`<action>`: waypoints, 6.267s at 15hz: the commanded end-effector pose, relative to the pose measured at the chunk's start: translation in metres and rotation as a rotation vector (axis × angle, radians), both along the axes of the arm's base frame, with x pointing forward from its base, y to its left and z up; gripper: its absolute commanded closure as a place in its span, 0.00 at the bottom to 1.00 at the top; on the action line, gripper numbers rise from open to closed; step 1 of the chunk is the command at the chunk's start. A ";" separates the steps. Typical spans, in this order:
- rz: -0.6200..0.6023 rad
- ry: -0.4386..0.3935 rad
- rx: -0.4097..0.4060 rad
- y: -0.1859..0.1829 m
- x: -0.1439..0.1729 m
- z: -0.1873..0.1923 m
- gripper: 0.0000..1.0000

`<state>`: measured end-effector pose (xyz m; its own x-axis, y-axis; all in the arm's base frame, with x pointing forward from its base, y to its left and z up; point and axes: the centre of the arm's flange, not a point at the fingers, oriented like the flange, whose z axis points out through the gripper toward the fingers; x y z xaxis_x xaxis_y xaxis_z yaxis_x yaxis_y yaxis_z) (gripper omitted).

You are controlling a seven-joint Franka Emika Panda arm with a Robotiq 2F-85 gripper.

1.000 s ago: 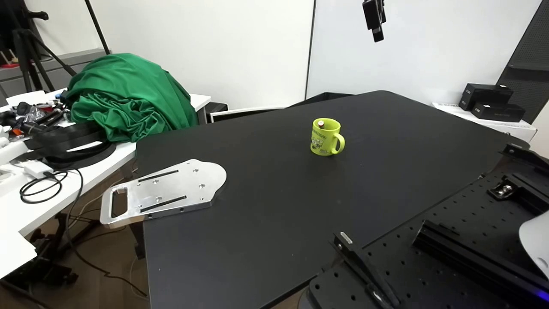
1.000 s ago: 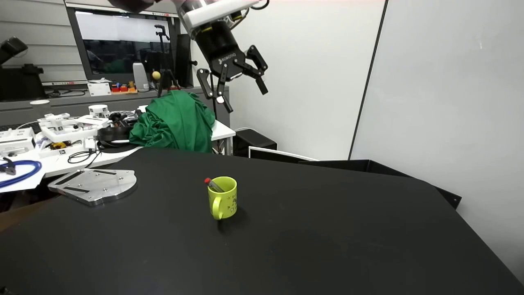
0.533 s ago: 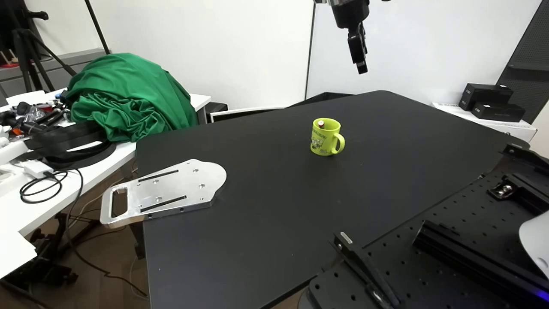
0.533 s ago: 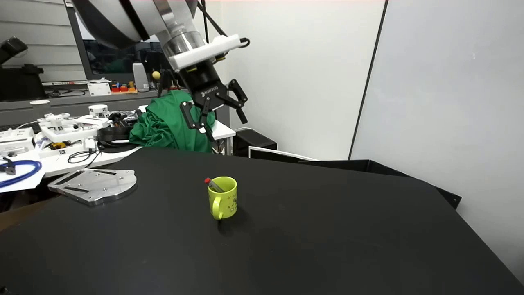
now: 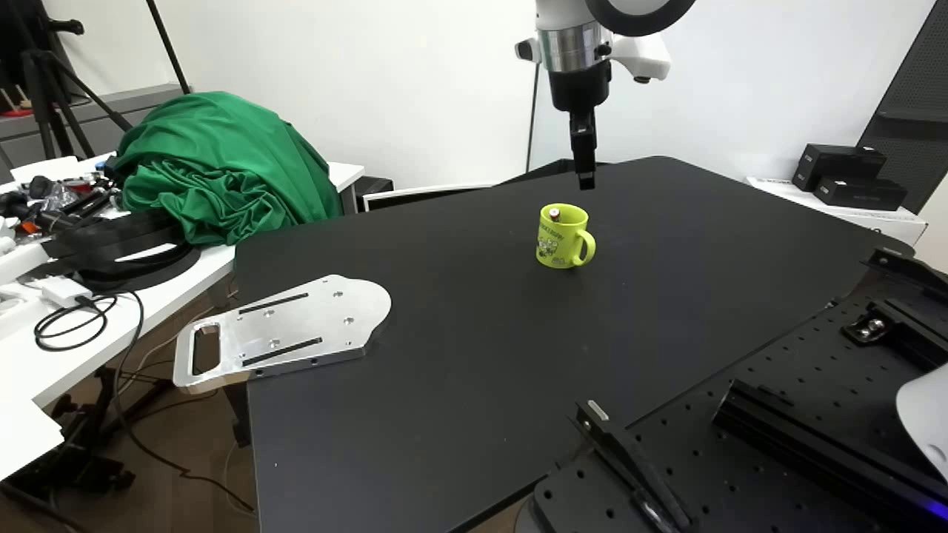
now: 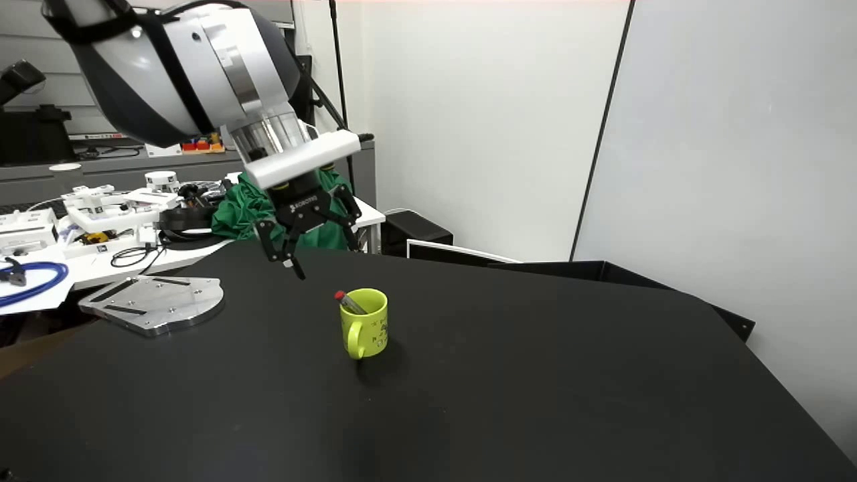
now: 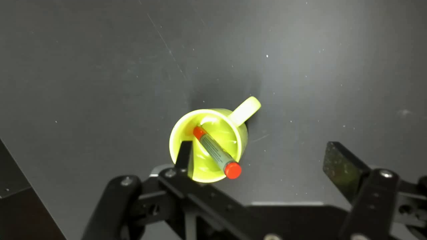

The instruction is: Remove the marker from the mug.

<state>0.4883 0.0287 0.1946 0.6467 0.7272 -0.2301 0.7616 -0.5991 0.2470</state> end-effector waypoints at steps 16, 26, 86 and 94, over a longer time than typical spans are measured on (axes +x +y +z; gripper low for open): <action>0.080 -0.097 -0.019 -0.003 0.031 -0.094 0.00; 0.049 -0.095 -0.015 -0.004 0.028 -0.106 0.75; -0.499 -0.256 -0.021 -0.108 0.099 0.118 0.94; -0.762 0.057 -0.044 -0.234 0.088 0.063 0.94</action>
<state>0.5586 -0.1695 0.2783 0.9707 0.1453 -0.1914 0.2008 -0.9279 0.3140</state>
